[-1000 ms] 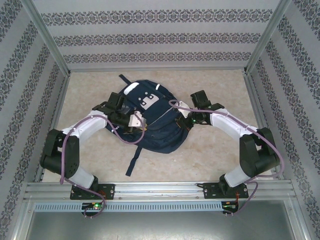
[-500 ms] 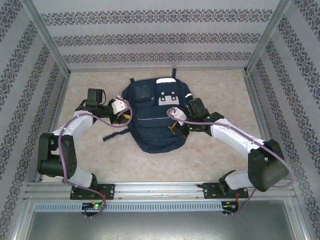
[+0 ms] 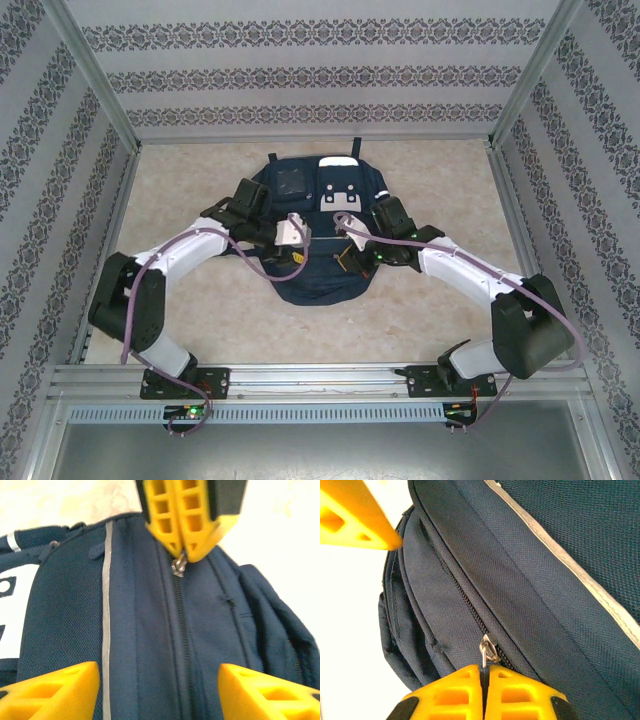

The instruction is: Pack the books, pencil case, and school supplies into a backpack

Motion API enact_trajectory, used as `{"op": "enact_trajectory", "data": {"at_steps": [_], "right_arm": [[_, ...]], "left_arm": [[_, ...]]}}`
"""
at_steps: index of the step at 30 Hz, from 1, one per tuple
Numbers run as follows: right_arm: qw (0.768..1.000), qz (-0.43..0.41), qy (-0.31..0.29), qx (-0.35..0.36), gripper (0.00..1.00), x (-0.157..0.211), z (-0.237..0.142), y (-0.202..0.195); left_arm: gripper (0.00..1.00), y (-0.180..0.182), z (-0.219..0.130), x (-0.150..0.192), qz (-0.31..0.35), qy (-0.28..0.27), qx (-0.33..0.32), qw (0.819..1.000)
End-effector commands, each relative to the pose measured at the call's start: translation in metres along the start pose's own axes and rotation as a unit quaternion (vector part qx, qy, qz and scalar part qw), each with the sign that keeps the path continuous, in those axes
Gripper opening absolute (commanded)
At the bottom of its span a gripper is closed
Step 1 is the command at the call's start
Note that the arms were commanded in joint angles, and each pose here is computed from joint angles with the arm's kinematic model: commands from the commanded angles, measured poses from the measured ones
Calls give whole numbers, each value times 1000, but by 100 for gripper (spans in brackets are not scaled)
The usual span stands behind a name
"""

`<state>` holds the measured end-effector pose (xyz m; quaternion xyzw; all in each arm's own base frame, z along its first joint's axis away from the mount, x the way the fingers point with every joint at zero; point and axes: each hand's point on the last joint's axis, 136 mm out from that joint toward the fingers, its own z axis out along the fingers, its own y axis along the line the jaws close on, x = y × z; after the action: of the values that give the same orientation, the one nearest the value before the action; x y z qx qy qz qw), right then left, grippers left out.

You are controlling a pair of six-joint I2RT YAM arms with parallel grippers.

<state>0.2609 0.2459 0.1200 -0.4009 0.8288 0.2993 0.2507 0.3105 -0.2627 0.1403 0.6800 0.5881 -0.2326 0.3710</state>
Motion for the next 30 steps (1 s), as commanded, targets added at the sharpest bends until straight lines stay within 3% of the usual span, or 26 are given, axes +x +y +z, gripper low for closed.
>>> {"op": "enact_trajectory", "data": {"at_steps": [1, 7, 9, 14, 19, 24, 28, 30], "right_arm": [[999, -8, -41, -32, 0, -18, -5, 17], [999, -3, -33, -9, 0, -8, -12, 4], [1000, -5, -25, 6, 0, -2, -17, -4], [996, -22, 42, 71, 0, 28, -23, -34], [993, 36, 22, 112, 0, 33, -33, -77], [983, 60, 51, 165, 0, 50, -41, -115], [992, 31, 19, 120, 0, 33, -36, -106], [997, 14, -5, 82, 0, 21, -35, -89]], "left_arm": [[61, 1, 16, 8, -18, 43, 7, 999], [19, -25, 24, 18, -19, 67, 109, 992], [0, -28, 21, 22, -17, 83, 121, 989], [0, -28, 2, 19, 1, 77, 112, 991], [0, -37, -13, 12, 15, 51, 133, 990], [0, -42, -26, 23, 13, 27, 131, 991], [0, -41, -37, 40, 22, 53, 114, 992], [0, -21, -48, 68, 13, 116, 75, 990]]}}
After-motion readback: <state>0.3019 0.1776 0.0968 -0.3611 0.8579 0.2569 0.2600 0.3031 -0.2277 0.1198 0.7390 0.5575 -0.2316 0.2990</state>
